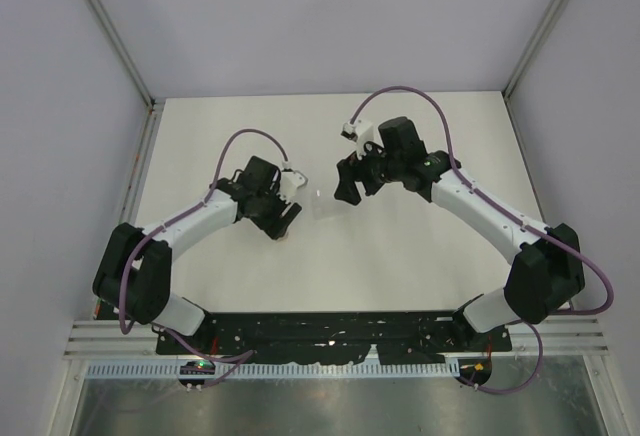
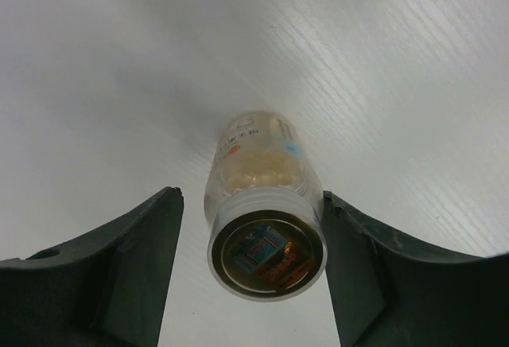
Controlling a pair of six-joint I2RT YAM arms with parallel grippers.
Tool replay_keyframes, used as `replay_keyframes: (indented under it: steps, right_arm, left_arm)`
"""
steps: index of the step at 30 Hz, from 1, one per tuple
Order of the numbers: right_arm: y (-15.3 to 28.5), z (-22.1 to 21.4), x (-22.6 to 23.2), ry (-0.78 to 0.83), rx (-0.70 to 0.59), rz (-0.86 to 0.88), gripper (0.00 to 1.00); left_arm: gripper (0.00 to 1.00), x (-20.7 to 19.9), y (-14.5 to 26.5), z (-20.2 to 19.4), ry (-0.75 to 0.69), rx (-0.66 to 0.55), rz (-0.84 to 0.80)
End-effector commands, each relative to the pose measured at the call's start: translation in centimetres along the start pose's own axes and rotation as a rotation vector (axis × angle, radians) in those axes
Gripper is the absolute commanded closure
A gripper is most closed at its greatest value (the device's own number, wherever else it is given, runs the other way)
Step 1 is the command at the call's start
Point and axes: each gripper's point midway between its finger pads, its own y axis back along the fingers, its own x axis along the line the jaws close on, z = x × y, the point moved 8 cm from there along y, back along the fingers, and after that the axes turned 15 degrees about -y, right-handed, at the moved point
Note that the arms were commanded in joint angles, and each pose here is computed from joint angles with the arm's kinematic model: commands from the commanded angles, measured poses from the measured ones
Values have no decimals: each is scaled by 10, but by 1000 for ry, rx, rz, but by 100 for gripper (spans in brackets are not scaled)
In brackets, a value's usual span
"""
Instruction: Sort the pills into containers
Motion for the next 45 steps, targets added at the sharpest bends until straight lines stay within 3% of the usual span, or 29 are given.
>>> replay_keyframes:
  steps: [1, 9, 11, 14, 15, 24, 29, 37, 45]
  right_arm:
    - [11, 9, 3, 30, -52, 4, 21]
    - [10, 9, 3, 33, -48, 11, 21]
    - [10, 10, 4, 37, -48, 17, 21]
    - [12, 12, 7, 48, -52, 33, 21]
    - [13, 13, 8, 57, -52, 47, 21]
    - [28, 27, 36, 242, -149, 289, 20]
    - [38, 37, 53, 303, -162, 409, 19]
    - [48, 41, 83, 381, -186, 500, 19]
    - [42, 27, 101, 396, -133, 562, 19]
  left_arm:
    - [33, 7, 6, 21, -21, -77, 24]
    - [60, 4, 10, 28, -35, -117, -18]
    - [71, 4, 13, 31, -43, -133, -30]
    - [97, 4, 23, 38, -57, -166, -41]
    - [100, 4, 28, 41, -61, -182, -44]
    - [100, -12, 116, 82, -72, -531, -163]
    - [100, -25, 153, 98, -62, -660, -274]
    - [100, -38, 173, 110, -37, -745, -432]
    - [100, -39, 175, 113, -20, -766, -460]
